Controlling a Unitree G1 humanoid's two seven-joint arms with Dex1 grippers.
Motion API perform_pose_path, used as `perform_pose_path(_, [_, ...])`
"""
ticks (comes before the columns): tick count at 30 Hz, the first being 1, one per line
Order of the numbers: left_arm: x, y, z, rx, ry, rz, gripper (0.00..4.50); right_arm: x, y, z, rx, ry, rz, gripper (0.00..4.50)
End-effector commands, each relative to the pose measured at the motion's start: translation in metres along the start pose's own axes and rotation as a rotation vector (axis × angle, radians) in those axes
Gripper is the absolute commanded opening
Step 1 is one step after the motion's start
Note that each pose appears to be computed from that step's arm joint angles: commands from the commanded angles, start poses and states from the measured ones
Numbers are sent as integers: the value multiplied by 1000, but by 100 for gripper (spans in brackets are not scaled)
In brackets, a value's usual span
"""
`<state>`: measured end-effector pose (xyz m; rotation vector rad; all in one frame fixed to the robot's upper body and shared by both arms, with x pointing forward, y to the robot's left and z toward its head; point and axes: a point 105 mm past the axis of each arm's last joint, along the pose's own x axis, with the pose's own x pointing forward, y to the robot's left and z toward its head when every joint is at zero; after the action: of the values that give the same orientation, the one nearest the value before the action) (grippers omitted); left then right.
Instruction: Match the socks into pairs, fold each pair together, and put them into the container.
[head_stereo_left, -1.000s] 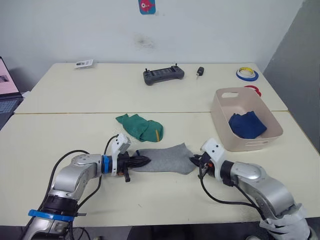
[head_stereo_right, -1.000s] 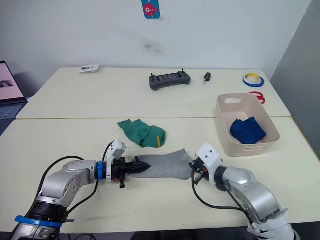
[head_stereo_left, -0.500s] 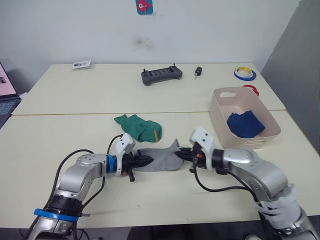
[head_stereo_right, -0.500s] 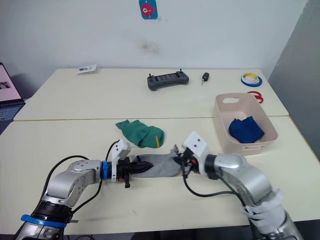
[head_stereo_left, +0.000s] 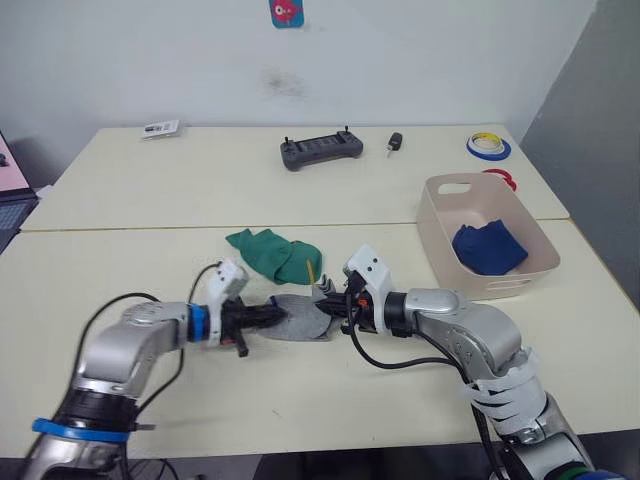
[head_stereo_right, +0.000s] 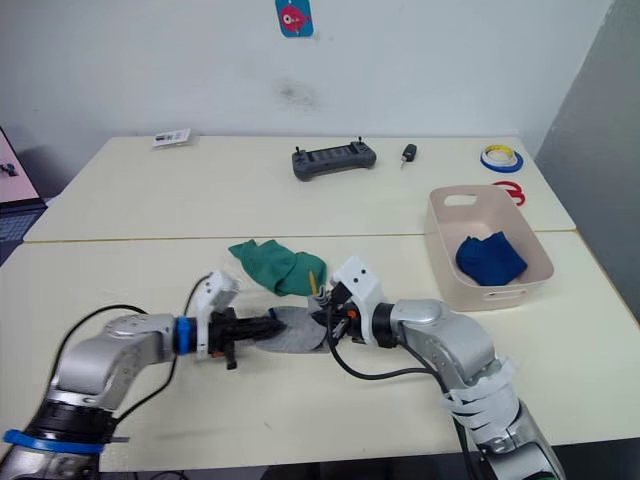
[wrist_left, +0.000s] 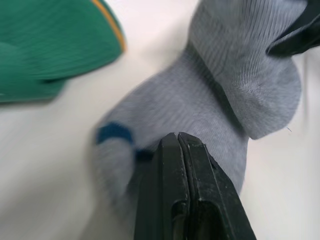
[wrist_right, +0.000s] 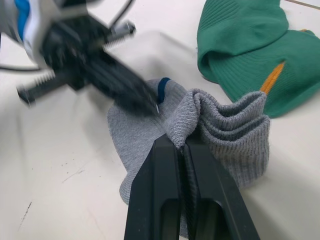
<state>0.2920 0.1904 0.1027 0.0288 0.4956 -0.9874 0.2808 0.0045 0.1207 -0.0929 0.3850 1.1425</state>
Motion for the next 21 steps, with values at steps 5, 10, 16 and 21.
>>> perform_pose_path(5, [-12,10,2,26,17,28,0,1,4,9,-62,-21,25,3])
perform_pose_path(10, [-2,6,-12,18,52,7,0,0,6,11,-78,-24,31,3])
perform_pose_path(16, [4,4,-24,9,79,-1,0,11,10,19,-91,-37,47,3])
perform_pose_path(21, [0,5,-29,6,93,9,0,36,25,26,-80,-38,95,3])
